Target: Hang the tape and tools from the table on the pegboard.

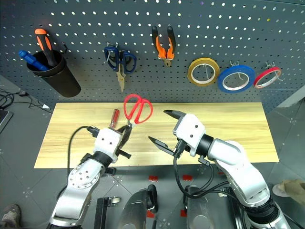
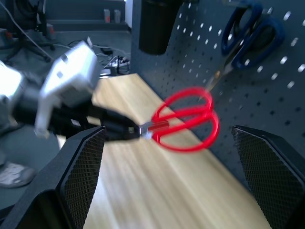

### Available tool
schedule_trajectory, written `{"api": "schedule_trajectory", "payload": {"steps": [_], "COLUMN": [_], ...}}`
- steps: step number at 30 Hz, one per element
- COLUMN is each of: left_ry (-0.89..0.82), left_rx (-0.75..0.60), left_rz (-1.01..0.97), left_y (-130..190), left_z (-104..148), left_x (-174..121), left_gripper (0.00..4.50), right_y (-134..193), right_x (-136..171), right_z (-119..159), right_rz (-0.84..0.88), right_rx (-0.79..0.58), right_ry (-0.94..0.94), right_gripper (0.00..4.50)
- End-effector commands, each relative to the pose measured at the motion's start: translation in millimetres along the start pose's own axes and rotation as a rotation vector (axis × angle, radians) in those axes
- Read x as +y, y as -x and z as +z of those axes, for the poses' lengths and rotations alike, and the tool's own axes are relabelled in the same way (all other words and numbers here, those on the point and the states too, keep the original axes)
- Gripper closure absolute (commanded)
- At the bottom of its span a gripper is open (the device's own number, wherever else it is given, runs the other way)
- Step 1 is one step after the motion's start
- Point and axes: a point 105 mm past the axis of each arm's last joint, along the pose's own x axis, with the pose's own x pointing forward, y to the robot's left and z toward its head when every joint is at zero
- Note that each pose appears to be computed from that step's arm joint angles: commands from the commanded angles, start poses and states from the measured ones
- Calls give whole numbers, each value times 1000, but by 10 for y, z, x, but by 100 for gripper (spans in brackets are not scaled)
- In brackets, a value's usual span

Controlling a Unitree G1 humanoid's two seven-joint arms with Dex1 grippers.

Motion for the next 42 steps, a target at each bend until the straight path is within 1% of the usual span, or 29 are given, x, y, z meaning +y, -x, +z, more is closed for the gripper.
{"api": "schedule_trajectory", "payload": {"steps": [1,5,8,13,16,19,24,29,31,32,34,37,38,40,42], "left_ry": [-80,-136,-159,-188,-196,-179,-189,-176,-162,-150,-137,-81,-45,80,145], "left_rx": [-66,-145,-166,-202,-223,-197,-169,-118,-93,-87,-81,-7,17,42,99], "left_rz": [145,192,226,243,261,297,289,217,206,197,184,181,169,104,96], "left_y": [111,109,68,-46,-100,-139,-306,-517,-560,-574,-589,-578,-567,-550,-518], "left_z": [228,435,491,549,587,536,462,330,283,268,253,87,23,-84,-243], "left_x": [246,316,393,472,540,632,679,601,586,571,553,527,496,368,341], "left_gripper": [421,421,421,421,421,421,421,421,347,326,265,174,142,79,13], "right_y": [31,25,5,-44,-51,-53,-89,-158,-180,-188,-195,-226,-236,-253,-276], "right_x": [-47,-252,-379,-382,-378,-384,-411,-421,-420,-419,-418,-404,-393,-351,-298], "right_z": [157,180,253,334,327,317,341,423,440,443,445,405,386,347,295], "right_rz": [-35,-127,-181,-172,-168,-171,-166,-149,-143,-140,-138,-133,-131,-117,-98], "right_rx": [-79,-113,-154,-188,-184,-179,-187,-222,-231,-233,-235,-225,-219,-206,-183], "right_ry": [41,35,5,-12,-6,-1,3,3,3,3,3,-5,-9,-28,-56], "right_gripper": [0,0,0,0,0,0,0,0,0,0,0,0,0,0,0]}}
